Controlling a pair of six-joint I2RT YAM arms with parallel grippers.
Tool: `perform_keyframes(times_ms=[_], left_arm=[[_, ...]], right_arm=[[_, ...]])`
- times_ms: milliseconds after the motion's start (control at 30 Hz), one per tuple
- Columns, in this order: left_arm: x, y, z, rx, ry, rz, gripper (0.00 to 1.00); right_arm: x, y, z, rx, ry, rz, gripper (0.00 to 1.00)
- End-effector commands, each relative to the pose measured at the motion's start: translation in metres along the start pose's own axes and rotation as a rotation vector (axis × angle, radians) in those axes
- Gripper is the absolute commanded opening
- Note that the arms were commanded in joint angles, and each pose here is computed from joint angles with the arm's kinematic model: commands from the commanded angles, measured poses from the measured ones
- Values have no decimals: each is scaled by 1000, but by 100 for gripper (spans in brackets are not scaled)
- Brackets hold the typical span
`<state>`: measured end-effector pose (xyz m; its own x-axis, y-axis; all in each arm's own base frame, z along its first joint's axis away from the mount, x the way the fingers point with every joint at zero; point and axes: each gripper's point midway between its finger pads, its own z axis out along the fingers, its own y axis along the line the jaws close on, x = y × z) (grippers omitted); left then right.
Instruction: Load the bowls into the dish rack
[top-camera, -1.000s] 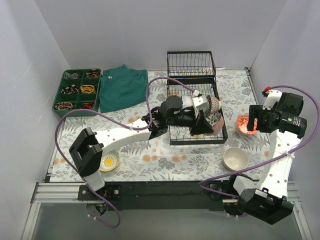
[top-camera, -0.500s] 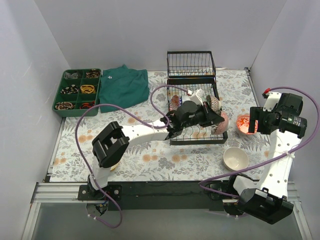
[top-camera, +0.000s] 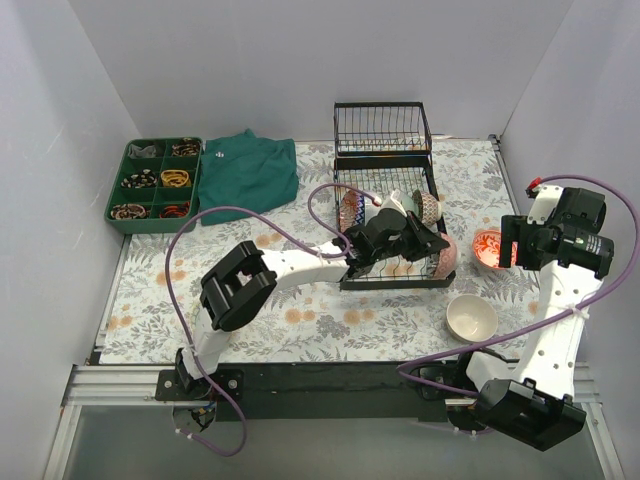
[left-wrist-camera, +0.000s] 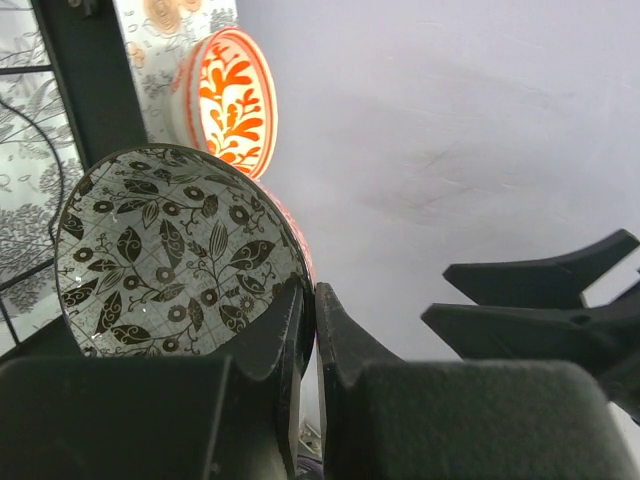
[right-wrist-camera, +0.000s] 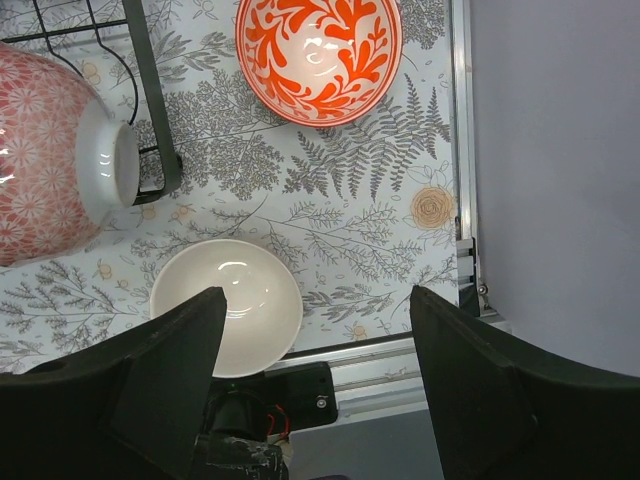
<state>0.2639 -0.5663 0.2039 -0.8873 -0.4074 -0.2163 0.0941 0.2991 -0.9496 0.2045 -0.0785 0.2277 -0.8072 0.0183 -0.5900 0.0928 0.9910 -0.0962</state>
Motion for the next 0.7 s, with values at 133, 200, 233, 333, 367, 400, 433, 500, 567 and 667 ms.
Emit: perform_keyframes(times_ms=[133,200,233,333,367,400,433,500,567,667], left_arm=[[-8,-36,9,124,21,-120,0],[-8,-33,12,125,37,-127,0],[-8,-33,12,134,42,-128,0],[-10,-29,12,139,59,-143,0],[-11,-27,13,141,62,-143,0],[-9,-25,14,145,73,-143,0],[-7,-26,13,159,92,-146,0],[-8,-26,13,176,111,-146,0],[-6,-24,15,192,135,-147,0],[-7,-21,15,194,145,-157,0]], right_arm=[[13,-1,9,-1,47,-29,83],[16,-1,12,-1,58,-33,82],[21,0,15,-7,74,-33,82],[26,0,19,-9,89,-34,82],[27,0,19,-9,91,-33,82],[28,0,20,-9,94,-33,82],[30,1,21,-9,97,-31,82],[32,1,22,-8,104,-31,82],[34,1,23,-9,110,-32,82],[34,1,23,-8,112,-32,82]])
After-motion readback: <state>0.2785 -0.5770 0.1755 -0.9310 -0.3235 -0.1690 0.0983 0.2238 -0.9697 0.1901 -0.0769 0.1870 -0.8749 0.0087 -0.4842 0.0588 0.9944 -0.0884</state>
